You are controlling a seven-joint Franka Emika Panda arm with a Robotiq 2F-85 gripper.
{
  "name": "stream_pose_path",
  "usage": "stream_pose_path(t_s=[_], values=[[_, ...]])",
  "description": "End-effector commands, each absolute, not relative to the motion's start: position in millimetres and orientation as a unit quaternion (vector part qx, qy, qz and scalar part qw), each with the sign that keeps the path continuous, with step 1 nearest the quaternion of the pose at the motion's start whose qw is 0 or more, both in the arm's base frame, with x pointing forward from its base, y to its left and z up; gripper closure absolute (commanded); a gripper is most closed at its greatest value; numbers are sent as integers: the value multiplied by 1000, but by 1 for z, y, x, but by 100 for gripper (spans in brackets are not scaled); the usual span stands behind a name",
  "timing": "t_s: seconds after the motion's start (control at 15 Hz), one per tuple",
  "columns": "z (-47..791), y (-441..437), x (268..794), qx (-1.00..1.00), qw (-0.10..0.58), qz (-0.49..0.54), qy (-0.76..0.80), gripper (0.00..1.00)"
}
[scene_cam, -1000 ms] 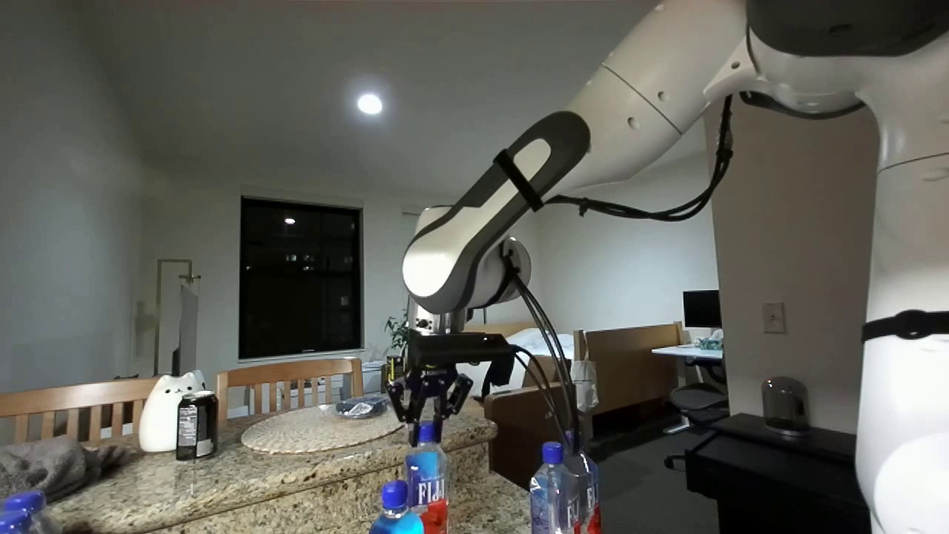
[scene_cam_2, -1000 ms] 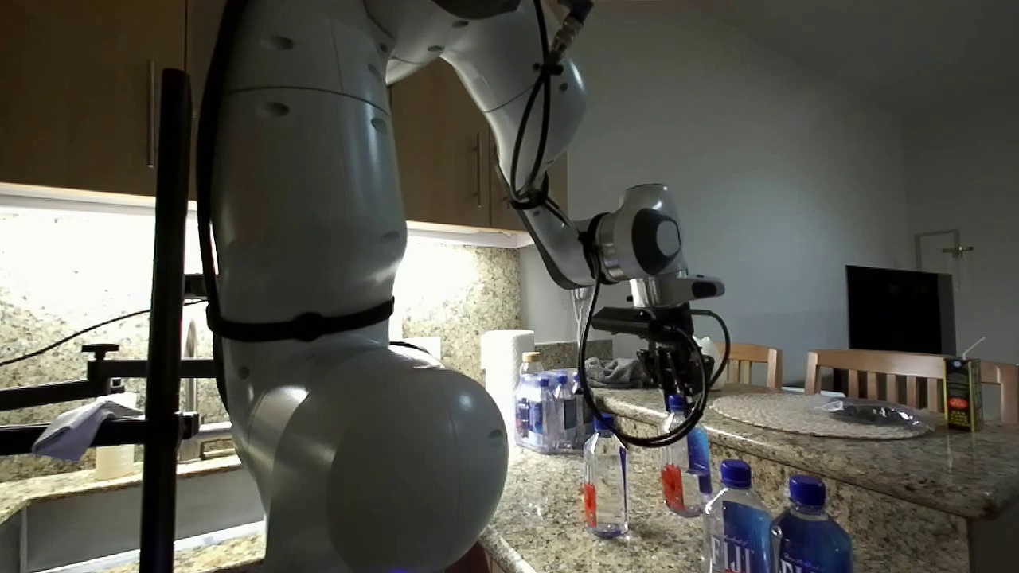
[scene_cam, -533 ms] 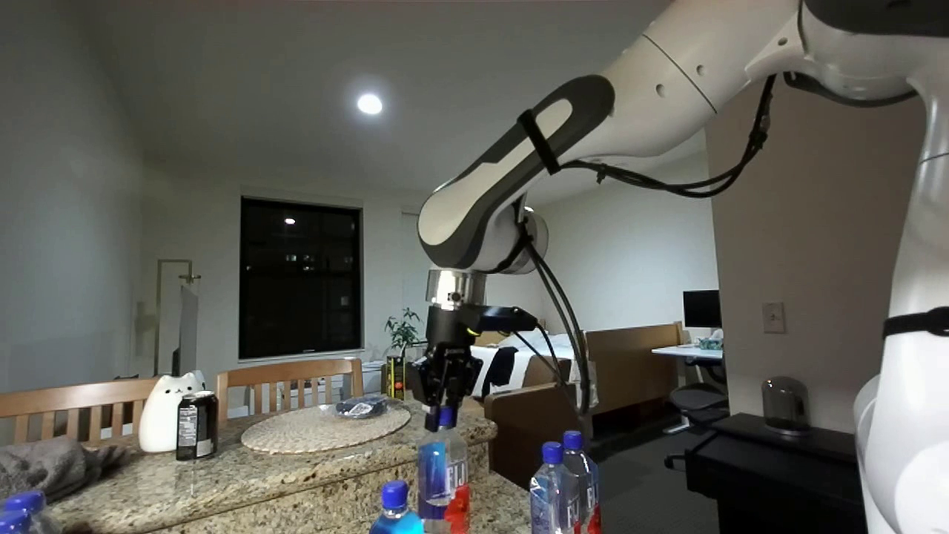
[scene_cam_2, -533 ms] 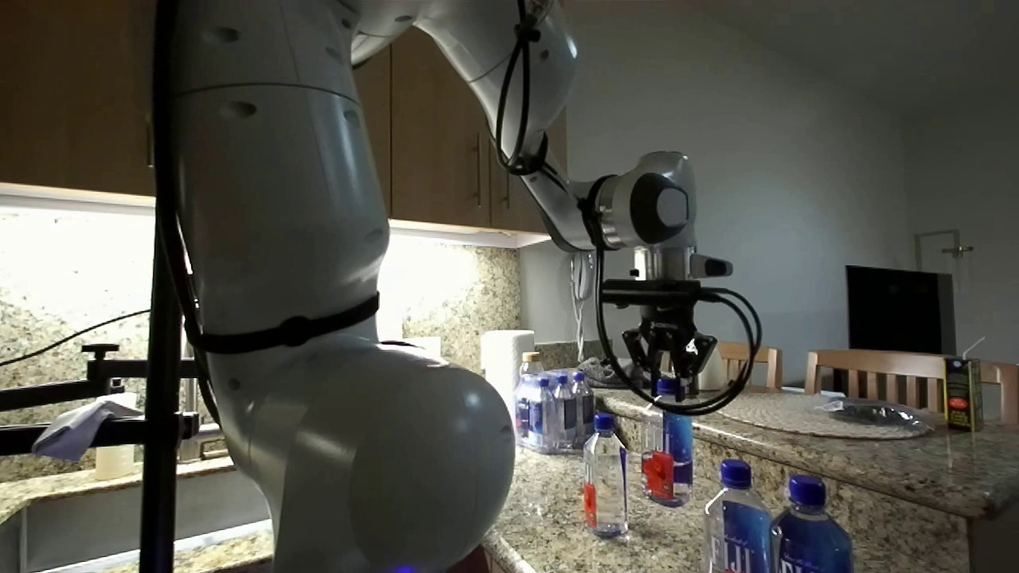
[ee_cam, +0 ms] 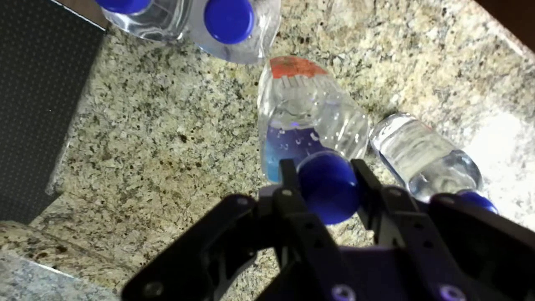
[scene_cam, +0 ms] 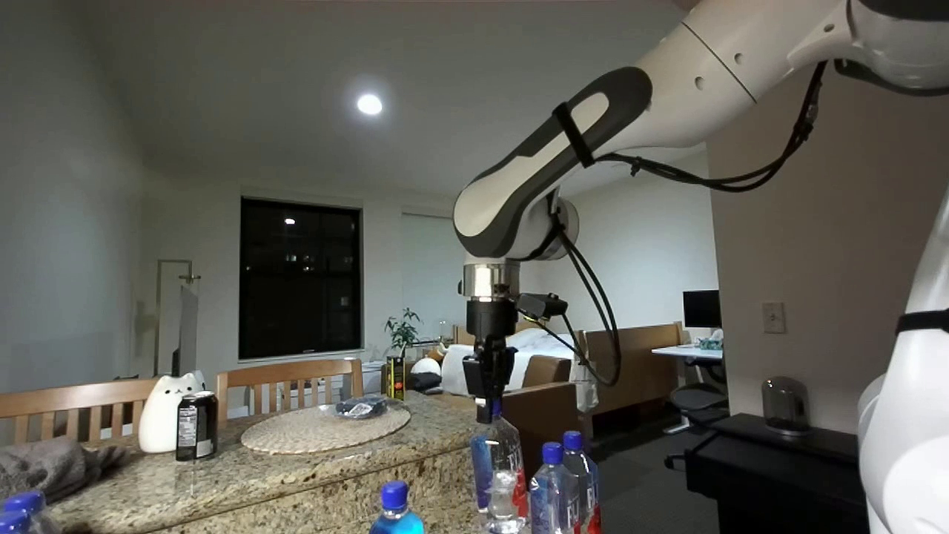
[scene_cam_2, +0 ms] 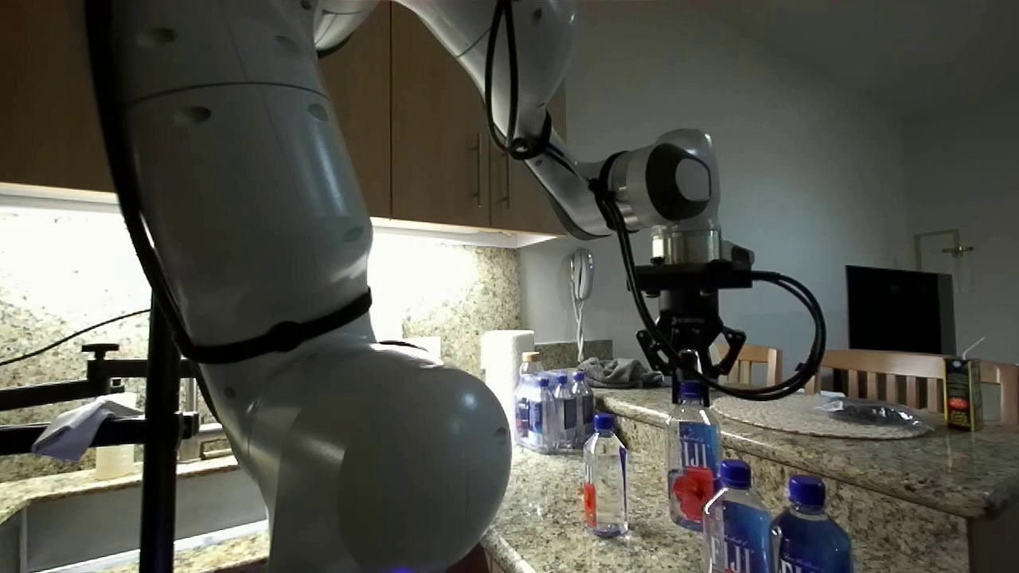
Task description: Arrange the water bottles in a straight line.
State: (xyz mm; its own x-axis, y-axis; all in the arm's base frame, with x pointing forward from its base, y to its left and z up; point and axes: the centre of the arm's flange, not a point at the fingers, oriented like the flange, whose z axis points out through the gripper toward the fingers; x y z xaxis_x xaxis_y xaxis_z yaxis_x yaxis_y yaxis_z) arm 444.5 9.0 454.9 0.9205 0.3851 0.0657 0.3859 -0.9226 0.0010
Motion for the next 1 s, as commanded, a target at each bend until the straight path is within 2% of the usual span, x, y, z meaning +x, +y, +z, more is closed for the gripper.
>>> stream_pose_path(t_s=[0.0, 0.2, 0.27, 0.33, 0.53, 0.6, 0.93], values=[[452, 9, 440, -973, -20, -62, -222, 85], [464, 13, 468, -972, -30, -99, -212, 85], [456, 13, 454, -975, -15, -77, -209, 85], [457, 14, 456, -975, -16, -80, -209, 65], [454, 14, 456, -975, -15, -75, -209, 65], [453, 14, 456, -975, -15, -75, -209, 85], [447, 18, 442, -977, 3, -67, -200, 85]])
